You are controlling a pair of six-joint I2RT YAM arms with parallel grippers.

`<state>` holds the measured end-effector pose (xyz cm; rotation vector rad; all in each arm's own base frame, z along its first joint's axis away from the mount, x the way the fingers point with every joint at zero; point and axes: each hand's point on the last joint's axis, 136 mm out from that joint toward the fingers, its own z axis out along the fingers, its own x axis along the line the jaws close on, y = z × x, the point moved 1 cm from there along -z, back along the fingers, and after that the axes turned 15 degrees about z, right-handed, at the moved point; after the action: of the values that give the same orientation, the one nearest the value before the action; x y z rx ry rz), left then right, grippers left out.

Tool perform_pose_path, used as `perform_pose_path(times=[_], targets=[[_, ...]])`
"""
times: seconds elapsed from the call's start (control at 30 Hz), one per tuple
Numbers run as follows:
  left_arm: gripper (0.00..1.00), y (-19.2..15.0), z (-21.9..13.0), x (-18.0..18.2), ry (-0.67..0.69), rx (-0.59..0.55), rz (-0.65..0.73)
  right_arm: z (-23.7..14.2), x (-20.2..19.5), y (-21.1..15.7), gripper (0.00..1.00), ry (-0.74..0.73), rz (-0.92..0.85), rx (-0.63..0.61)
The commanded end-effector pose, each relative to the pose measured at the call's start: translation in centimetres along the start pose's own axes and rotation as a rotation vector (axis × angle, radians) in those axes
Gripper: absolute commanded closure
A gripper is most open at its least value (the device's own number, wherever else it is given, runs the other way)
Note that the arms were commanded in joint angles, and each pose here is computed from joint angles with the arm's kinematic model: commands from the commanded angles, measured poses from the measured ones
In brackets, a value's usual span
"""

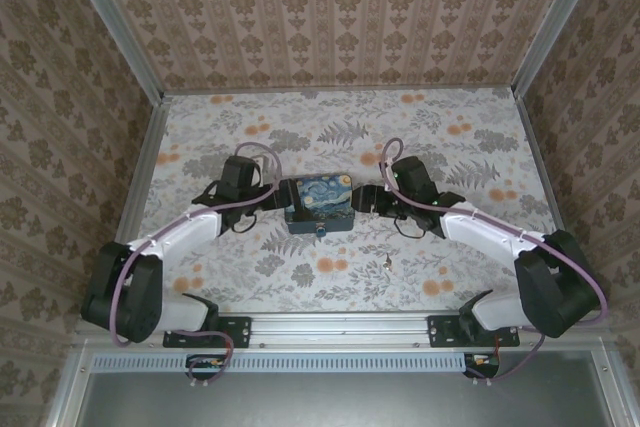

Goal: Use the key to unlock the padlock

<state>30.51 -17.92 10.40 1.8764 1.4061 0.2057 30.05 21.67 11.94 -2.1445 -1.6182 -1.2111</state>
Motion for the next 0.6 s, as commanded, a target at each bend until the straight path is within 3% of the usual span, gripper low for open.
perform_pose_path(times=[0.0, 0.27, 0.57], targets=[[0.00, 0.4, 0.6, -1.5, -0.049, -0.047, -0.039, 0.7, -0.2, -0.6, 0.33, 0.014, 0.030, 0.012], [0.00, 0.2, 2.1, -3.4, -0.105, -0.050, -0.047, 3.0, 0.4, -0.8, 0.41, 0.033, 0.054, 0.058], [0.01, 1.1, 5.2, -4.0, -0.156, -0.045, -0.083, 5.2, 1.1, 0.6, 0.58, 0.040, 0.079, 0.047]])
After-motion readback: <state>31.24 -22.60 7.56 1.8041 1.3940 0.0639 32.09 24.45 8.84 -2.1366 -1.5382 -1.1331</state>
